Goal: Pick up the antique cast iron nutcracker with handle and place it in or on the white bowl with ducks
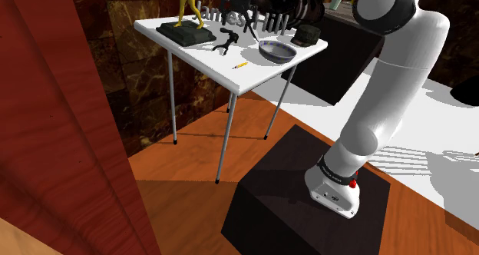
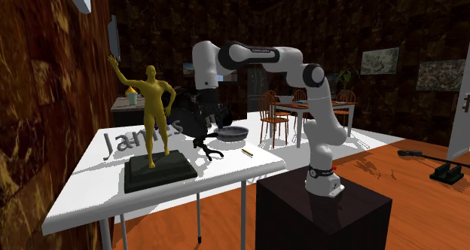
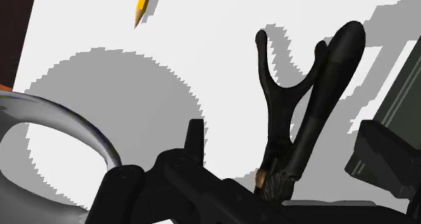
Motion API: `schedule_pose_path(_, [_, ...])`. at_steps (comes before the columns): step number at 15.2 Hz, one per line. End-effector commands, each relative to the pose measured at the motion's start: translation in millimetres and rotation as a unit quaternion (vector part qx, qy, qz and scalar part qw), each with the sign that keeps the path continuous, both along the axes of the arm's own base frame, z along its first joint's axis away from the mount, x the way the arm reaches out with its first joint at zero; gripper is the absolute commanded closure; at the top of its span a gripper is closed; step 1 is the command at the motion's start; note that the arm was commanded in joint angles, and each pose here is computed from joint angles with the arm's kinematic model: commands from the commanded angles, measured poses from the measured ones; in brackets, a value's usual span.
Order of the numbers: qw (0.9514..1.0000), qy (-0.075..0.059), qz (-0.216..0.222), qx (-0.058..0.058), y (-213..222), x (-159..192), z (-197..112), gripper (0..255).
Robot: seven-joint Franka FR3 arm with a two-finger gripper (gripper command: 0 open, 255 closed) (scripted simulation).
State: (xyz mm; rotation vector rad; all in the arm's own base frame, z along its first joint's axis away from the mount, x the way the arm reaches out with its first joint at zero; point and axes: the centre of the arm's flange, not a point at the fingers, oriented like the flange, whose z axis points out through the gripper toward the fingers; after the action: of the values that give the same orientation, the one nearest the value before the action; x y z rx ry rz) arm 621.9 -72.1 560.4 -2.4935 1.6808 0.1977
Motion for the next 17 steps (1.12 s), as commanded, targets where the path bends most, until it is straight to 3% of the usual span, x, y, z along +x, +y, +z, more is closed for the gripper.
schedule_pose_path(1, [0.9988,0.001,-0.049,0.007,-22.8,14.9,-4.1,0])
schedule_pose_path(3, [0.9955,0.002,-0.094,0.014,-43.9,28.2,-9.9,0])
schedule_pose_path(11, [0.9955,0.002,-0.094,0.014,-35.5,28.0,-49.0,0])
schedule_pose_path(17, [0.9955,0.002,-0.094,0.014,-35.5,28.0,-49.0,0])
